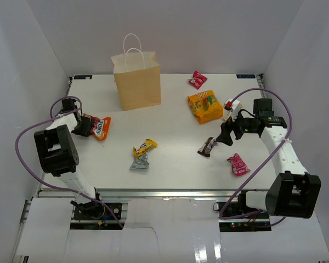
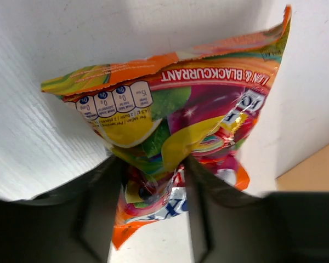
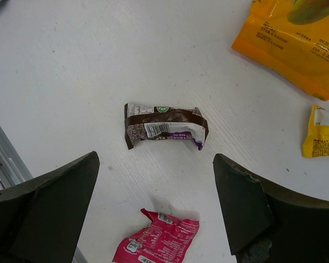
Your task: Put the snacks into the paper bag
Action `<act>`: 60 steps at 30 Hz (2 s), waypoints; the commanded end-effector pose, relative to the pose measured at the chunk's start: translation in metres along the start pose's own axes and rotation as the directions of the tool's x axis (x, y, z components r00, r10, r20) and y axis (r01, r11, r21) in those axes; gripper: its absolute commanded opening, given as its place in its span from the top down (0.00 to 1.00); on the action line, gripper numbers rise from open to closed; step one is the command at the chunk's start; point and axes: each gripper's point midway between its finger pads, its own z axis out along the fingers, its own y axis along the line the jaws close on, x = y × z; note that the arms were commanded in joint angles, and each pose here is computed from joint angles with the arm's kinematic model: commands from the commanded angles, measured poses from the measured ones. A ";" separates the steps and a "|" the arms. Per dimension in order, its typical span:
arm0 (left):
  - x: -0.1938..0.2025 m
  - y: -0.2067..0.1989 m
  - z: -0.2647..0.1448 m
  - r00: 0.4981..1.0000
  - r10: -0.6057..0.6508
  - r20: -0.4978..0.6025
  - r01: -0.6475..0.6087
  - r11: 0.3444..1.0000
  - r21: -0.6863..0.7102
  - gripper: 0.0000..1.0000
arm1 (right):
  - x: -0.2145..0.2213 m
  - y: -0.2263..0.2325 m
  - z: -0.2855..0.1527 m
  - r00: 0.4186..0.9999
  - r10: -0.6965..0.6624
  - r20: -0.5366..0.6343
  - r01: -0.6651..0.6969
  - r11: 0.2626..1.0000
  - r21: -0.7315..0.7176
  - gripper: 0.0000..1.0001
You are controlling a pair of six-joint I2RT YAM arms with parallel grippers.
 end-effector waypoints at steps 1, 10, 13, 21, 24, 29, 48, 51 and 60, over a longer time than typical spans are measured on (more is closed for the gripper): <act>-0.006 -0.003 0.002 1.000 0.021 0.011 -0.021 1.000 0.014 0.50 | -0.008 -0.002 -0.005 1.000 -0.013 0.019 0.013 1.000 0.012 0.10; -0.015 -0.037 -0.050 0.995 0.081 0.063 -0.093 0.970 0.225 0.82 | -0.013 -0.006 -0.012 1.000 -0.011 0.022 0.010 0.999 0.047 0.10; -0.019 -0.063 -0.088 0.994 0.070 0.089 -0.098 0.927 0.363 0.89 | -0.014 -0.007 -0.013 1.000 -0.010 0.022 0.009 0.999 0.050 0.10; -0.042 -0.148 -0.203 0.959 0.092 0.268 -0.251 0.715 0.652 0.99 | -0.017 -0.011 -0.015 1.000 -0.015 0.020 0.014 0.998 0.057 0.10; -0.045 -0.172 -0.235 0.901 0.146 0.409 -0.398 0.654 0.643 1.00 | -0.018 -0.010 -0.016 1.000 -0.021 0.022 0.019 0.998 0.057 0.10; -0.040 -0.231 -0.303 0.799 0.165 0.578 -0.576 0.484 0.659 1.00 | -0.017 -0.007 -0.015 0.999 -0.015 0.028 0.014 0.999 0.044 0.10; 0.009 -0.375 -0.338 0.451 0.192 0.872 -0.888 0.199 0.415 1.00 | -0.014 0.000 -0.017 0.999 -0.027 0.032 0.025 0.999 0.038 0.10; 0.026 -0.371 -0.325 0.446 0.234 0.864 -0.893 0.183 0.412 1.00 | -0.013 0.000 -0.017 0.999 -0.025 0.033 0.023 0.999 0.038 0.10; 0.047 -0.347 -0.318 0.475 0.267 0.839 -0.880 0.166 0.445 0.67 | -0.012 0.001 -0.017 0.999 -0.025 0.031 0.024 0.999 0.036 0.10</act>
